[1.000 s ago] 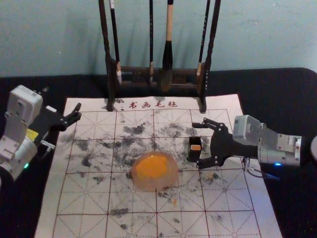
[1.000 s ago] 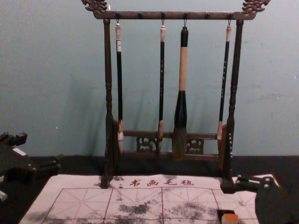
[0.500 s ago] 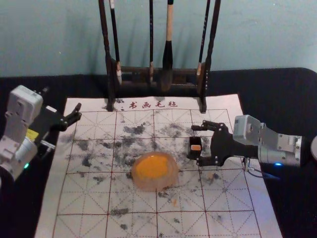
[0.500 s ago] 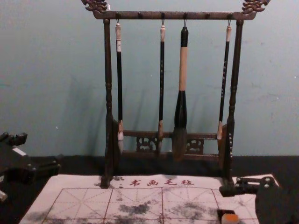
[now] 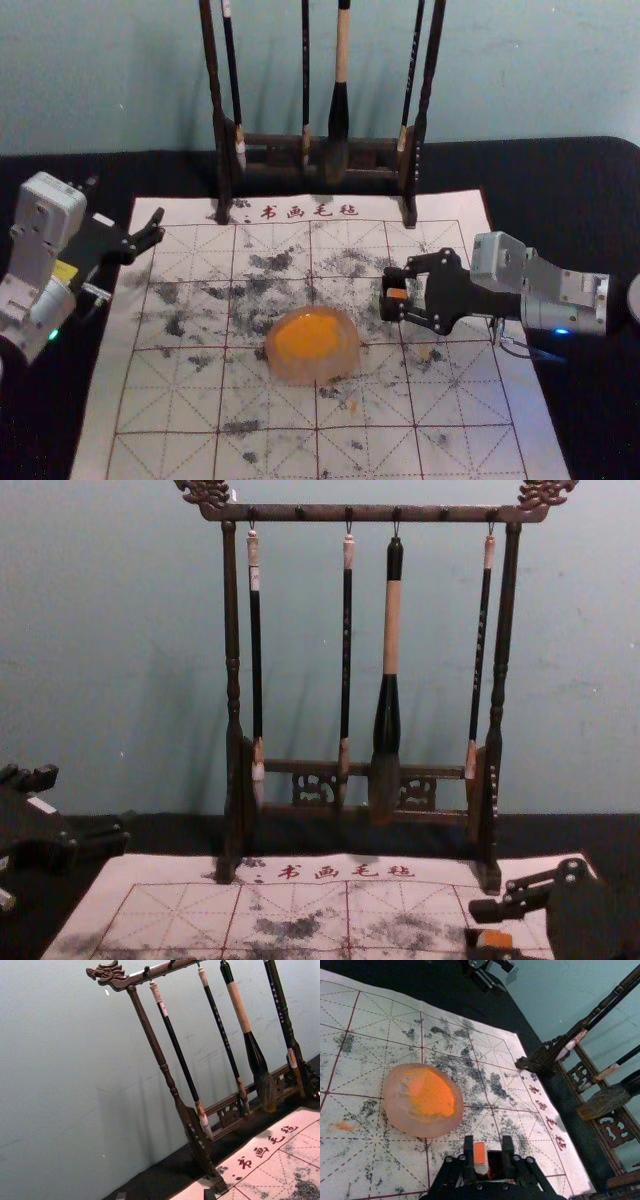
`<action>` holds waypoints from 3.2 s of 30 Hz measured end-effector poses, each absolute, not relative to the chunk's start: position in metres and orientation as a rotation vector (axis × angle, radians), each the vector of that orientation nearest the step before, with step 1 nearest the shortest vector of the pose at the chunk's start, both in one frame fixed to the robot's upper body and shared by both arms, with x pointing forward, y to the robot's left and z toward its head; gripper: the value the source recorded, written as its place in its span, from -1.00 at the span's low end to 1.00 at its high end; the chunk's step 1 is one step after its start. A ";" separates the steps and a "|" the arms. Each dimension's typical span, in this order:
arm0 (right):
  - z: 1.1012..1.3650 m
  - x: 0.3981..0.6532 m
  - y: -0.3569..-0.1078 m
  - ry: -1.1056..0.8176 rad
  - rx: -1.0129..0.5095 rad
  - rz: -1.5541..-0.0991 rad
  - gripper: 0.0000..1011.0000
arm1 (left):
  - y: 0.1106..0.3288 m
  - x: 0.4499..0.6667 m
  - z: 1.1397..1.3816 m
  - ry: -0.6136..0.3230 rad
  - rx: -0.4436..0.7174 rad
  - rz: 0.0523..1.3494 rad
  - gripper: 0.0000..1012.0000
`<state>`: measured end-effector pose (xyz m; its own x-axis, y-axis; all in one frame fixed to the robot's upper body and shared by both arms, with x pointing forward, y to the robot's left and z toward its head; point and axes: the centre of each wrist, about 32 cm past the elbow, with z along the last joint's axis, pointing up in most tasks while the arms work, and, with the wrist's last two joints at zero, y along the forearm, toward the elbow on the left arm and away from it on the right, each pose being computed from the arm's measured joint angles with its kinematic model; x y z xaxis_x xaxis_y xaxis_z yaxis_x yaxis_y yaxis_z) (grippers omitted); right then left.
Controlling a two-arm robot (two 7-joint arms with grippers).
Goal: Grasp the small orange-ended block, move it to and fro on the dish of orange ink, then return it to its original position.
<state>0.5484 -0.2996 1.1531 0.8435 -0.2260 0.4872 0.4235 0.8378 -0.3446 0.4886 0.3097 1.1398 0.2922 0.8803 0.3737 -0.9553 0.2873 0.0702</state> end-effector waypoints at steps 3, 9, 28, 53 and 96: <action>1.153 0.548 -0.300 -0.448 -0.461 -0.356 -0.38 | 0.310 0.489 1.140 -0.285 0.304 1.248 0.98; 1.153 0.548 -0.300 -0.448 -0.461 -0.356 -0.73 | 0.310 0.489 1.140 -0.285 0.304 1.248 0.98; 1.155 0.549 -0.301 -0.435 -0.433 -0.365 -0.74 | 0.310 0.489 1.140 -0.285 0.304 1.248 0.98; 1.187 0.560 -0.316 -0.190 -0.264 -0.405 -0.74 | 0.310 0.489 1.140 -0.285 0.304 1.248 0.98; 1.190 0.615 -0.231 -0.112 -0.415 -0.035 -0.74 | 0.310 0.489 1.140 -0.285 0.304 1.248 0.98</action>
<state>0.6146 -0.2308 1.1903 0.9932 -0.0116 0.1155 0.0571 0.9147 -0.4000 0.4886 0.3097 1.1398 0.2922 0.8803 0.3737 -0.9553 0.2873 0.0703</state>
